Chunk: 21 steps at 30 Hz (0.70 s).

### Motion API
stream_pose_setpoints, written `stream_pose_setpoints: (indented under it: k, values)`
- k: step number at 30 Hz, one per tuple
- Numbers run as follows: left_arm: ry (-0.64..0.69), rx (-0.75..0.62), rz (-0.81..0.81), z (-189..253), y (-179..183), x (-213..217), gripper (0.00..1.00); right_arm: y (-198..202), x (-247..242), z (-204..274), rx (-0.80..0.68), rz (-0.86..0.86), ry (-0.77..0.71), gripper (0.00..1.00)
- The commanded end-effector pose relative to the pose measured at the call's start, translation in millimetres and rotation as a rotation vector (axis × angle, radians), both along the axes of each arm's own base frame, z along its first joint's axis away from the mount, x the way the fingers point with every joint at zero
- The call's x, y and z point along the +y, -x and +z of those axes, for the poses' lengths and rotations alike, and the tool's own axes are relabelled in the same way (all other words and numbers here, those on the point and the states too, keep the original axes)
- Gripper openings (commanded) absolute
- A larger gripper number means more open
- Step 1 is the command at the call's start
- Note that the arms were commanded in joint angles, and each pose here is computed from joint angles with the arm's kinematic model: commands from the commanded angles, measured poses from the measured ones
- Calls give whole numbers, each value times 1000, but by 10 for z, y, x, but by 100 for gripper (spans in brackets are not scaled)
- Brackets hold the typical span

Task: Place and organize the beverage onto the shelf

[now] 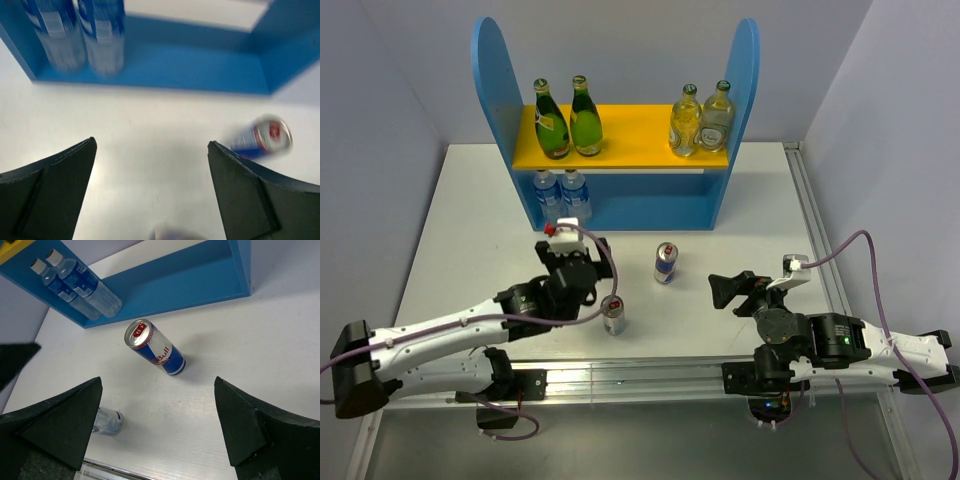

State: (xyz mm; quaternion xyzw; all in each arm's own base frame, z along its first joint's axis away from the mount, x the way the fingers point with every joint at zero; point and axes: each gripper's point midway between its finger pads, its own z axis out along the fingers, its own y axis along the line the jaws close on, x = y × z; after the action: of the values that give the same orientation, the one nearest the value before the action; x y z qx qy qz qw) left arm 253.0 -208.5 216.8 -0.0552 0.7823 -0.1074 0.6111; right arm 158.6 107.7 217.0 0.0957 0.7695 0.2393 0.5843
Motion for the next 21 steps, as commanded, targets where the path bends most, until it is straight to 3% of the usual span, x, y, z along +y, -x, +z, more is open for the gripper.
stream_pose_setpoints:
  k: [1,2,11,21]
  values:
    - [-49,116,29,-225,477,197,99,-24,-12,26,-13,-25,-11,100]
    - [16,139,0,-261,632,92,99,-24,-10,30,-13,-25,-13,100]
    - [-5,194,-173,-778,1432,-173,99,-28,-10,23,-10,-32,-4,100]
    - [-43,119,-153,-1043,1501,-443,99,-27,-16,23,-10,-32,-10,100]
